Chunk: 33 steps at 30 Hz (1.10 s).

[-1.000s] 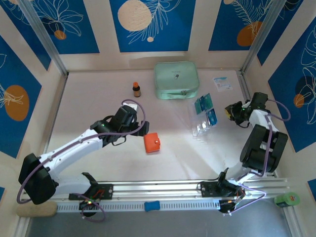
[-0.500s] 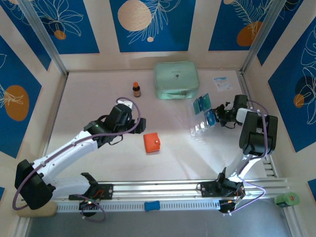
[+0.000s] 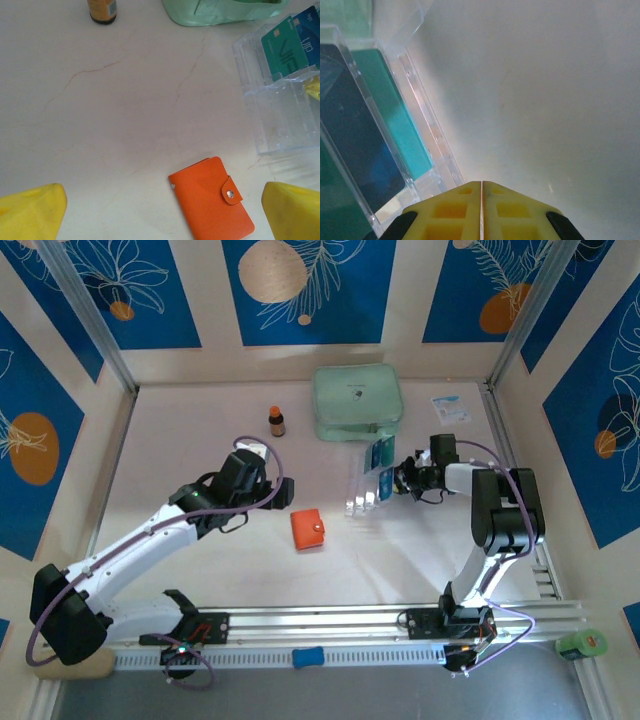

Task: Put the credit cards into the card holder
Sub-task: Move the storage box to the center of the table, then reset both arms

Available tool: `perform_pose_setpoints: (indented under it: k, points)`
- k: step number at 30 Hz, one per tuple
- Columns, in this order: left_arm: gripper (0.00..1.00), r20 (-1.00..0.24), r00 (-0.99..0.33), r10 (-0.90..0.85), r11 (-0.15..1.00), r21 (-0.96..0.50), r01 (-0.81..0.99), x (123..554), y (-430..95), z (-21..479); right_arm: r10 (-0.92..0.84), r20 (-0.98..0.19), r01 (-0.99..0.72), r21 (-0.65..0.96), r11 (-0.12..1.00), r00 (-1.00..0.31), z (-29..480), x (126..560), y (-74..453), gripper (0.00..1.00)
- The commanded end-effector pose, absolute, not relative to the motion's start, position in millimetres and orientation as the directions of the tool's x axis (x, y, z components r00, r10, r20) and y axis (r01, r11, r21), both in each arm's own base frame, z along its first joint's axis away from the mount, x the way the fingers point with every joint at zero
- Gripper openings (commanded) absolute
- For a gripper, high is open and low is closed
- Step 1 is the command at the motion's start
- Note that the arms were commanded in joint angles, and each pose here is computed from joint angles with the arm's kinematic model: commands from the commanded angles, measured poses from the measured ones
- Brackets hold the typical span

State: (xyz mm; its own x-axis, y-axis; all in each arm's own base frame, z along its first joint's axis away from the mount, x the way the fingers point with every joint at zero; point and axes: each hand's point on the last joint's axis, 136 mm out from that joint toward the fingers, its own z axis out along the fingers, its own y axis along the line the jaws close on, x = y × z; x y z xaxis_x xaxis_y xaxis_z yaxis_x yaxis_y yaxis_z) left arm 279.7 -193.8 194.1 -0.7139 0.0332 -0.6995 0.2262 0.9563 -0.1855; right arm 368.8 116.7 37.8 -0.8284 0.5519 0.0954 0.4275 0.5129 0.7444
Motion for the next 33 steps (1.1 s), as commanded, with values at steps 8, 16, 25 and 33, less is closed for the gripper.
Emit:
perform_pose_setpoints:
  k: [8,16,25,33]
  points:
    - [1.00,-0.737,-0.676,-0.020,0.975,-0.163,0.148,291.6,-162.2,204.6,0.631,-0.036,0.431,0.700,0.569,-0.775,82.3,376.6,68.4,0.28]
    - [1.00,-0.798,-0.597,-0.080,0.996,-0.090,-0.013,318.0,-92.0,202.5,0.707,-0.180,0.457,0.650,0.607,-0.684,119.8,370.8,0.8,0.61]
    - [1.00,-0.857,-0.501,-0.119,0.977,-0.011,-0.214,342.7,-12.5,176.3,0.697,-0.435,0.520,0.466,0.716,-0.570,131.9,360.9,-56.2,0.85]
    - [1.00,-0.893,-0.440,-0.094,0.970,0.017,-0.243,356.1,8.5,157.7,0.654,-0.666,0.552,0.414,0.724,-0.358,128.3,358.4,-85.7,0.99]
